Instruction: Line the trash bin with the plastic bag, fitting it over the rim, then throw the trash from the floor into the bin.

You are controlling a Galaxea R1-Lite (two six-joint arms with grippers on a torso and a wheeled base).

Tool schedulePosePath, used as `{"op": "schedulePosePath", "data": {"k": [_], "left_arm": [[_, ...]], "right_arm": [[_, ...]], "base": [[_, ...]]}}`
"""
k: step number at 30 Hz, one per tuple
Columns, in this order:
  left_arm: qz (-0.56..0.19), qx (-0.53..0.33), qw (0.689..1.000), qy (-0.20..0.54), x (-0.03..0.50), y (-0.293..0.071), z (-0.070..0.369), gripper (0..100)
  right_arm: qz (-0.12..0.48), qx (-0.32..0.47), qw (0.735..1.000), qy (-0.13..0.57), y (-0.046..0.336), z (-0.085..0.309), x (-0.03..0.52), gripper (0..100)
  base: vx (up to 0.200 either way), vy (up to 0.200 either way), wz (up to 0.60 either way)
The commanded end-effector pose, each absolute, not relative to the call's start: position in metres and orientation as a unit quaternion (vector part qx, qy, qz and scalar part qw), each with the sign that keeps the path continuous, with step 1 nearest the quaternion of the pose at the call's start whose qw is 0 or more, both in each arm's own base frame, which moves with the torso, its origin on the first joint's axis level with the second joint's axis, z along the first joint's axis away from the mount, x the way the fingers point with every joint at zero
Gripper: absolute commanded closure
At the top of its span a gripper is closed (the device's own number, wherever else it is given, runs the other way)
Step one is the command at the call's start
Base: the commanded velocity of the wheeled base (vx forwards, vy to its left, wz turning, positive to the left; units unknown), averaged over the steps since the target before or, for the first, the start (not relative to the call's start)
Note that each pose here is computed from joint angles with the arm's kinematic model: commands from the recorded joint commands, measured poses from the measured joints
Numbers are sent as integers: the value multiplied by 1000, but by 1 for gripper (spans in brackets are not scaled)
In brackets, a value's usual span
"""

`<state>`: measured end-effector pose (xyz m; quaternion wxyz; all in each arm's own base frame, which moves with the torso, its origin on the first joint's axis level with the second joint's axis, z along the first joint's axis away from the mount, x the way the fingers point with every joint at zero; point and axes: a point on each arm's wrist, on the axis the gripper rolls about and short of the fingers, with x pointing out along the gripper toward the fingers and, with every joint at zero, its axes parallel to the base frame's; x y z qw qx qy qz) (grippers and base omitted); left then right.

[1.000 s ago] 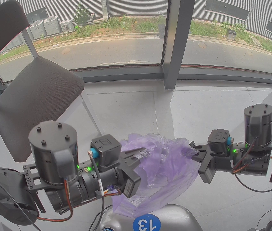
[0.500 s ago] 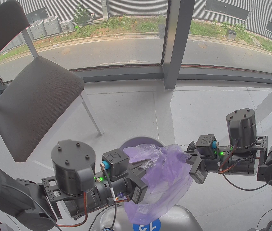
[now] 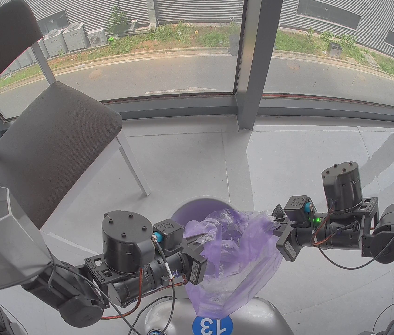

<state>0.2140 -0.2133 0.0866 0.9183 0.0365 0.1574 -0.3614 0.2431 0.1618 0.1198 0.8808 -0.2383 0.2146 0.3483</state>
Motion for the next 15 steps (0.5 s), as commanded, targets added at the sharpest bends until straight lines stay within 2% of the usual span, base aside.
{"op": "schedulePosePath", "data": {"k": [1,15], "left_arm": [[-353,35,918,178,222,-208,72,100],[-334,-21,932,143,250,-188,46,100]], "right_arm": [[346,-238,879,225,165,109,250,100],[308,-187,911,202,161,107,273,100]], "base": [[0,0,0],[0,0,0]]}}
